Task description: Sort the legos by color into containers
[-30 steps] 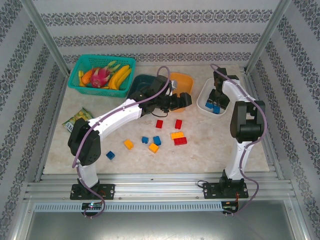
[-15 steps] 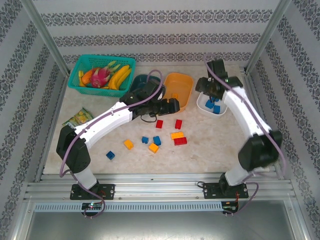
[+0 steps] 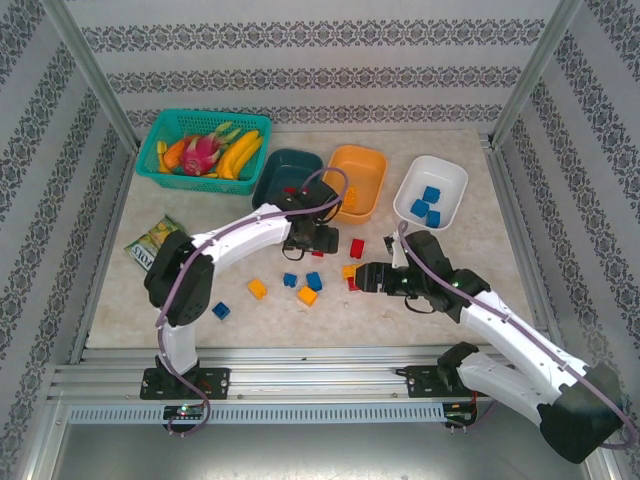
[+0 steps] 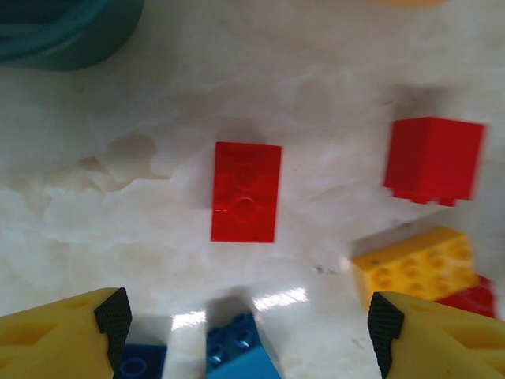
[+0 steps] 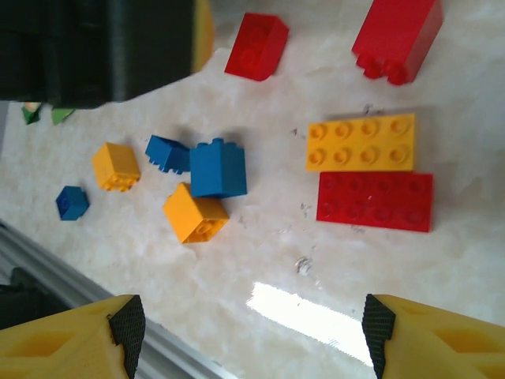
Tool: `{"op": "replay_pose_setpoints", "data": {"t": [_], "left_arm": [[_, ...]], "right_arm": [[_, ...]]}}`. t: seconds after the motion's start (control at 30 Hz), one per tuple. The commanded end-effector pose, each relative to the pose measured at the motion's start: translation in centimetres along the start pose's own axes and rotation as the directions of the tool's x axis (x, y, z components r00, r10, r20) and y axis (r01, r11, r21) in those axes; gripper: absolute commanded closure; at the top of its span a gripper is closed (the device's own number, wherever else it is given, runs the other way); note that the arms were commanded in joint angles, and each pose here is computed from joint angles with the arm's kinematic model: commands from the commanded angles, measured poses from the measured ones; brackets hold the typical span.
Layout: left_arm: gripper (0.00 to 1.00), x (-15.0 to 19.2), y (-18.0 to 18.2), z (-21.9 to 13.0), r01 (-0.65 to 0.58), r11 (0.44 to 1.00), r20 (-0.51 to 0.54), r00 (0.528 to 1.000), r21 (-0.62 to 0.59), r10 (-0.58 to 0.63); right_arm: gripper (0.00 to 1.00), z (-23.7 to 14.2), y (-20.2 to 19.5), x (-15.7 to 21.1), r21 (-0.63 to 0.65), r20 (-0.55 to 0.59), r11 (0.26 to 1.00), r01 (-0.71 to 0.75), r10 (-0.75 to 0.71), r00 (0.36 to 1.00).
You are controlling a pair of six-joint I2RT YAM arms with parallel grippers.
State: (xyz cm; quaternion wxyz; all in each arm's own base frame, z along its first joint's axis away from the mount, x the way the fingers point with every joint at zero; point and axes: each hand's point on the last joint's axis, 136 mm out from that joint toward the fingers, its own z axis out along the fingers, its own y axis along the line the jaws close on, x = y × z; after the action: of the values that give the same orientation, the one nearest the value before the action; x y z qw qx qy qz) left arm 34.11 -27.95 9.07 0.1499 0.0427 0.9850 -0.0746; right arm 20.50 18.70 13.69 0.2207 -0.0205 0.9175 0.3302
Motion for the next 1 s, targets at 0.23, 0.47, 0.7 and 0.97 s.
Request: {"op": "replay_pose_setpoints", "data": {"t": [0.23,0.47,0.7,0.97], "left_arm": [[0.30,-1.5,0.8,4.6,-0.085,0.993,-0.060,0.995,-0.078,0.081],[0.44,-2.2,0.7,6.5,-0.098,0.991,-0.076,0.993,-0.090,0.091],[0.59,-2.4,0.9,6.8,-0.103,0.989,-0.073,0.993,-0.104,0.096],[0.63,-3.4,1.2,4.6,-0.108,0.986,-0.031,0.994,-0.127,0.105]], "right_arm": [[0.25,-0.5,1.7,-0.1,-0.092,0.012,0.996,-0.021,0.022,1.000],[0.26,-0.8,1.5,0.4,-0.088,0.004,0.995,-0.037,0.037,0.999],[0.26,-1.0,1.6,0.4,-0.088,0.005,0.995,-0.043,0.044,0.999],[0.27,-0.8,2.3,-0.3,-0.097,0.003,0.995,-0.031,0.031,1.000]]}}
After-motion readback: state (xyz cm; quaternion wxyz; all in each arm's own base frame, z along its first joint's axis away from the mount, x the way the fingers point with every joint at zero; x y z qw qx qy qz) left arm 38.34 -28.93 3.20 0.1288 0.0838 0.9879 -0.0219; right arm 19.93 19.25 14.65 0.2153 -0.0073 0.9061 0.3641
